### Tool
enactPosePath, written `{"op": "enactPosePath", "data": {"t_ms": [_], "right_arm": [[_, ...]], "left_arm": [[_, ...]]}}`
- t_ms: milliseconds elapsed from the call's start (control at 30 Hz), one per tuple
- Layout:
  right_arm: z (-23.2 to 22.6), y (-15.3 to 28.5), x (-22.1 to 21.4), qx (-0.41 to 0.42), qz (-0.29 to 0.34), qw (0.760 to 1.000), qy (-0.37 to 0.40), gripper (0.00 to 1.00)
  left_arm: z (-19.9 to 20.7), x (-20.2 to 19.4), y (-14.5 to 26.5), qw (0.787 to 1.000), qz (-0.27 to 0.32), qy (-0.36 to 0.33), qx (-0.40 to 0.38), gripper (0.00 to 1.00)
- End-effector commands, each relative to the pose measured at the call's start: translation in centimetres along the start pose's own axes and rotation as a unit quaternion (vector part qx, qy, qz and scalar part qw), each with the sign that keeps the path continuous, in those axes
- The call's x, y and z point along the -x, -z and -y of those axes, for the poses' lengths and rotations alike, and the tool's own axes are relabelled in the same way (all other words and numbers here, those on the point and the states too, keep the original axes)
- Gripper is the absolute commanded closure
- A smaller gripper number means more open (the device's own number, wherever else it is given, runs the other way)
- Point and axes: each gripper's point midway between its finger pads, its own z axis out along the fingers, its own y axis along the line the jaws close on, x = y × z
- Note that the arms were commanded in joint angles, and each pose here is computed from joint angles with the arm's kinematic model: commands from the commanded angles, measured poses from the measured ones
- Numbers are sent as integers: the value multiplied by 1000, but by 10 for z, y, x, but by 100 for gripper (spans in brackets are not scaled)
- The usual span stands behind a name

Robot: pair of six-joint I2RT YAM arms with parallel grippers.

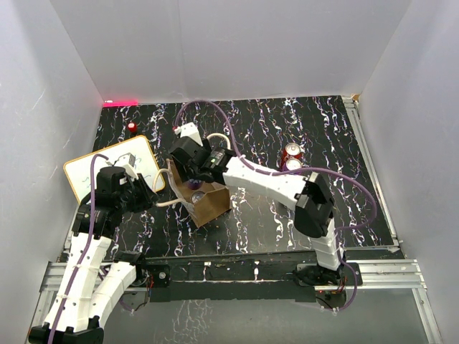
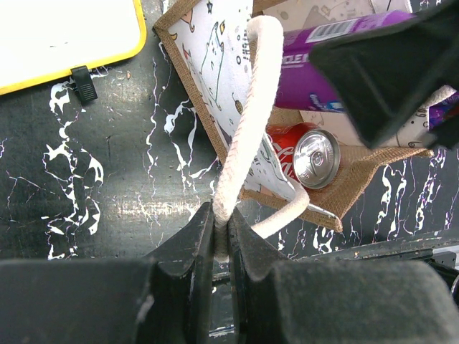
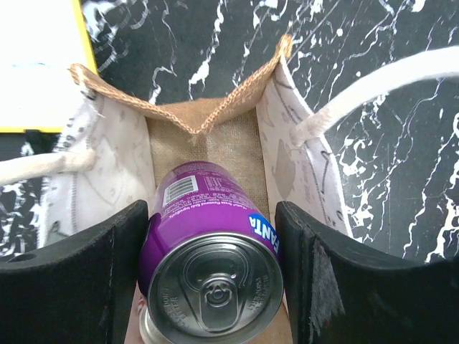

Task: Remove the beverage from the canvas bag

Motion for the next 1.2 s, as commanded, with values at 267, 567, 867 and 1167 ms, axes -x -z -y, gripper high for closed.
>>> {"op": "enactPosePath", "data": {"t_ms": [267,567,867,1167], "right_arm": [[33,148,120,77,208,969,-108,93],[73,202,65,109,204,962,-148,93],[164,168,-96,-80,76,979,-170,93],[211,120,-180,-243,-37,943,-223,93]], "left_arm": [[-4,0,-2,1000,0,2,9,100],[-3,0,-2,1000,-1,1,7,100],[-3,-1,-3,1000,-4,0,6,100],[-3,-1,-4,1000,-5,1,7,100]]}}
